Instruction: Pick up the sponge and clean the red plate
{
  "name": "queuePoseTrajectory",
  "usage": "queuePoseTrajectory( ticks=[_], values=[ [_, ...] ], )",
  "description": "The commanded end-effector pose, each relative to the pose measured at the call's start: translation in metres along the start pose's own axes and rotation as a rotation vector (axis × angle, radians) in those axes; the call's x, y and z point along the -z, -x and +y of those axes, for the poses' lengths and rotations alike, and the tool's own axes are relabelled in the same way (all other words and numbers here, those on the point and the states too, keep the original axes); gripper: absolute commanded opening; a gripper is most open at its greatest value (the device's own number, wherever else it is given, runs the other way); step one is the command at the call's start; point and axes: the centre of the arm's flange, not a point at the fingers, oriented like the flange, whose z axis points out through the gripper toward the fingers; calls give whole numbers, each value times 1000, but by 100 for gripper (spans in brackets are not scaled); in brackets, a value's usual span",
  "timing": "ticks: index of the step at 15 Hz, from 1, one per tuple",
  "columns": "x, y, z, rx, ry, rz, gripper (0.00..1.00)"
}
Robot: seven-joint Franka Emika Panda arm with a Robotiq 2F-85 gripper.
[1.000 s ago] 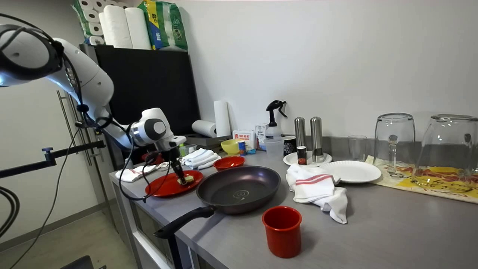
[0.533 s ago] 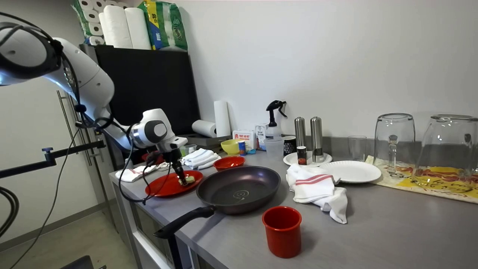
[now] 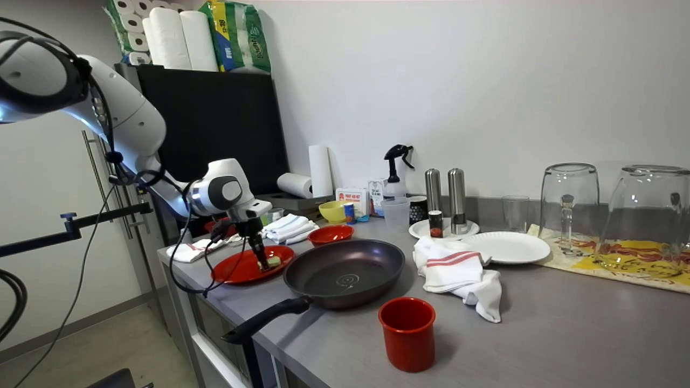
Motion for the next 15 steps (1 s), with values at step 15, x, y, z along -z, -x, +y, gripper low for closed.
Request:
queuePoseTrajectory(
  ticks=[15],
  values=[
    [15,40,-32,149,-44,-18,27]
  ],
)
